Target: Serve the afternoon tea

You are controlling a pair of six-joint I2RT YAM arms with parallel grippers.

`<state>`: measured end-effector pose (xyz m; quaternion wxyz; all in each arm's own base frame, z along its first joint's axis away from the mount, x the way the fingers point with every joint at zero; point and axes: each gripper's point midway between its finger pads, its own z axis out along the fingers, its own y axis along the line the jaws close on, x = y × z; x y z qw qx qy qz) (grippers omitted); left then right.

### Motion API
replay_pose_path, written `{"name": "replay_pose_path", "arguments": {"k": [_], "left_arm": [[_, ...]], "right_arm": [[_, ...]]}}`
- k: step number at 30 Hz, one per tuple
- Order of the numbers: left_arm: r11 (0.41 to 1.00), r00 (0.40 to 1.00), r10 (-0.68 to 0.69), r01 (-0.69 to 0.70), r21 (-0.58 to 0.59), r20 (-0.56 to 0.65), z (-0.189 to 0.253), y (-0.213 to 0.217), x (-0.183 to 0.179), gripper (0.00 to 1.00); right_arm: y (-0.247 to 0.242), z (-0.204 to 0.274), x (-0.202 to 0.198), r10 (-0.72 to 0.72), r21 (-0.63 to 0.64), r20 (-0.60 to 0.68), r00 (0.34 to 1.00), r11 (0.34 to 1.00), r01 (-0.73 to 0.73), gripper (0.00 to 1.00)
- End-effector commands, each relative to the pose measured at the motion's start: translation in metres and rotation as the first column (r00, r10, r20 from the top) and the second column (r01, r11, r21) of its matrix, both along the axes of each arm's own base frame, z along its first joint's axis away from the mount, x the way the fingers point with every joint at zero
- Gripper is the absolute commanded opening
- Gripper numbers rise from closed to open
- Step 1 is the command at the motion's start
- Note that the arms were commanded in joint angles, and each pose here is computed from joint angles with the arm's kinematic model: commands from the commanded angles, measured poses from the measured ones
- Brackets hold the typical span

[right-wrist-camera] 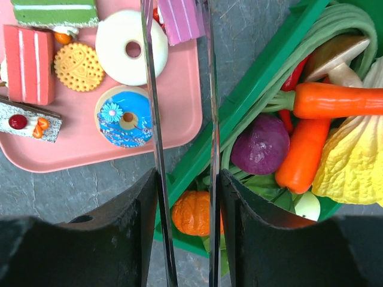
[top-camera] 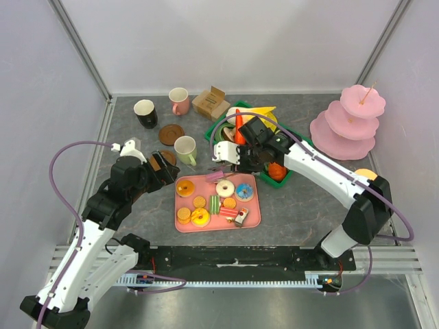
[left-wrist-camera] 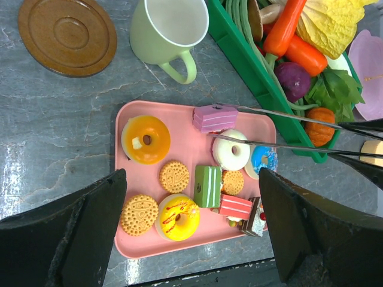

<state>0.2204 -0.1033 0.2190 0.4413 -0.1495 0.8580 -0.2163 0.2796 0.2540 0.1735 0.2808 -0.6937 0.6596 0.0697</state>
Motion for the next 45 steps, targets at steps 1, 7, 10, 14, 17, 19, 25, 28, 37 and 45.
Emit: {"name": "replay_pose_path", "arguments": {"k": [1,7,10,14,17,19,25,28,37,45], "left_arm": [[1.0,1.0,0.007,-0.007,0.021,0.026,0.008,0.004,0.003,0.96],[1.0,1.0,0.004,-0.005,0.022,0.019,0.006,0.003,0.003,0.97],[1.0,1.0,0.004,-0.005,0.022,0.019,0.006,0.003,0.003,0.97],[1.0,1.0,0.006,-0.006,0.022,0.019,0.006,0.004,0.003,0.96],[1.0,1.0,0.005,-0.006,0.02,0.02,0.007,0.003,0.003,0.97],[1.0,1.0,0.005,-0.006,0.02,0.02,0.007,0.003,0.003,0.96],[1.0,1.0,0.007,-0.008,0.013,0.026,0.008,0.004,0.002,0.96],[1.0,1.0,0.007,-0.007,0.009,0.031,0.01,0.003,0.002,0.97],[1.0,0.999,-0.005,0.006,-0.02,0.045,0.013,-0.002,0.002,0.97],[0.996,0.996,-0.062,0.066,-0.064,0.071,0.018,-0.018,0.011,0.97]], "right_arm": [[0.0,0.01,0.009,0.049,-0.048,0.045,0.998,0.998,-0.047,0.5],[0.005,0.007,0.012,0.056,-0.039,0.037,0.998,0.998,-0.054,0.43],[0.007,0.011,0.013,0.049,-0.026,0.046,0.998,0.999,-0.048,0.41],[0.007,0.016,0.014,0.043,-0.015,0.06,0.997,0.999,-0.042,0.29],[0.008,0.02,0.016,0.029,-0.003,0.074,0.997,1.0,-0.029,0.19],[0.009,0.025,0.016,0.027,0.016,0.085,0.996,0.999,-0.028,0.13],[0.015,0.049,0.013,0.0,0.134,0.141,0.99,0.991,-0.019,0.01],[0.02,0.066,0.003,0.006,0.222,0.157,0.988,0.974,-0.042,0.0],[-0.015,0.098,0.02,-0.501,0.461,0.092,0.86,0.787,0.41,0.0],[-0.128,0.111,0.022,-0.953,0.6,-0.081,0.293,0.188,0.777,0.0]]}}
